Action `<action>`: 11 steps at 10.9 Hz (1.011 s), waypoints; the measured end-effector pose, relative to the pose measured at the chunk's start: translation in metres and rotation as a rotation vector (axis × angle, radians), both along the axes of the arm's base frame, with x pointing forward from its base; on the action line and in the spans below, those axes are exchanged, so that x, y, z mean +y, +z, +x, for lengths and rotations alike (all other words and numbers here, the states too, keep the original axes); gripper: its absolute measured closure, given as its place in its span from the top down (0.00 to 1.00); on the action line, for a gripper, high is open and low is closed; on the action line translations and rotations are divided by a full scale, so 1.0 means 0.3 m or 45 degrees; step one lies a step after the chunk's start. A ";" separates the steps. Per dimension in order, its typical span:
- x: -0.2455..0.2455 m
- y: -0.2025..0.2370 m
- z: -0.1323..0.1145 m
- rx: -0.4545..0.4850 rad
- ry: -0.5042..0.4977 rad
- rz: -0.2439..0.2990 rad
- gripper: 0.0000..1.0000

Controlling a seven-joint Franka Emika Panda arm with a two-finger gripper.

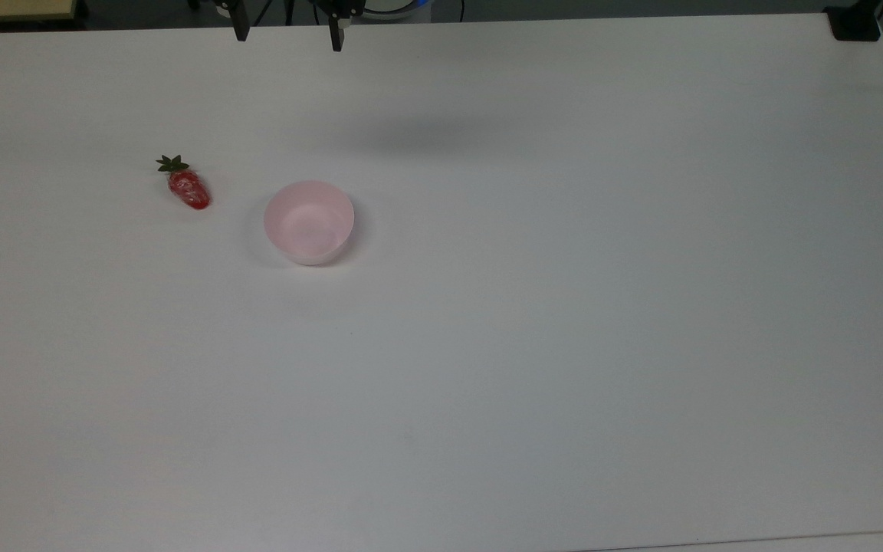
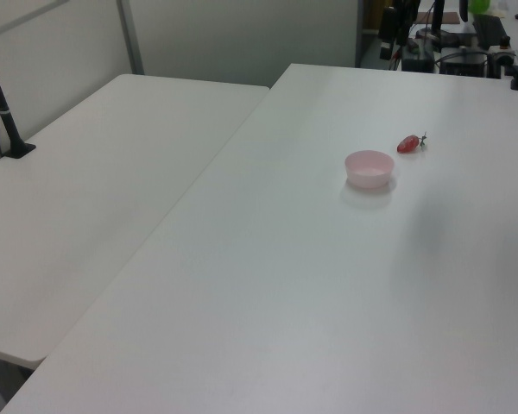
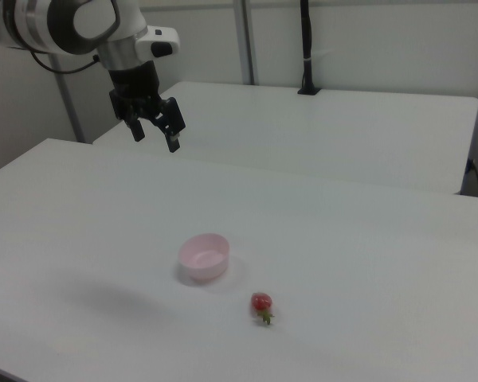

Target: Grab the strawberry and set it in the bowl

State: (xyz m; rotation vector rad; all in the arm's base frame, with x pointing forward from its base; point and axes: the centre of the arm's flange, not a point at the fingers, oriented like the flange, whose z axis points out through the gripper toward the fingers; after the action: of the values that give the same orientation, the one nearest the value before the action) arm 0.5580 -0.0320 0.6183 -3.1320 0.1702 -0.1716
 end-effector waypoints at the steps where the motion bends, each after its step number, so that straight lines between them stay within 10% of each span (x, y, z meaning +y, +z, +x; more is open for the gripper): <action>1: -0.008 0.002 -0.001 -0.001 -0.002 0.000 1.00; 5: -0.189 -0.073 -0.041 0.117 0.200 -0.011 1.00; 11: -0.475 -0.664 0.108 0.311 0.192 -0.143 1.00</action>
State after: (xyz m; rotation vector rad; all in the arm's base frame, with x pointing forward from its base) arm 0.5905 -0.1746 0.4191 -3.2499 -0.0801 0.2100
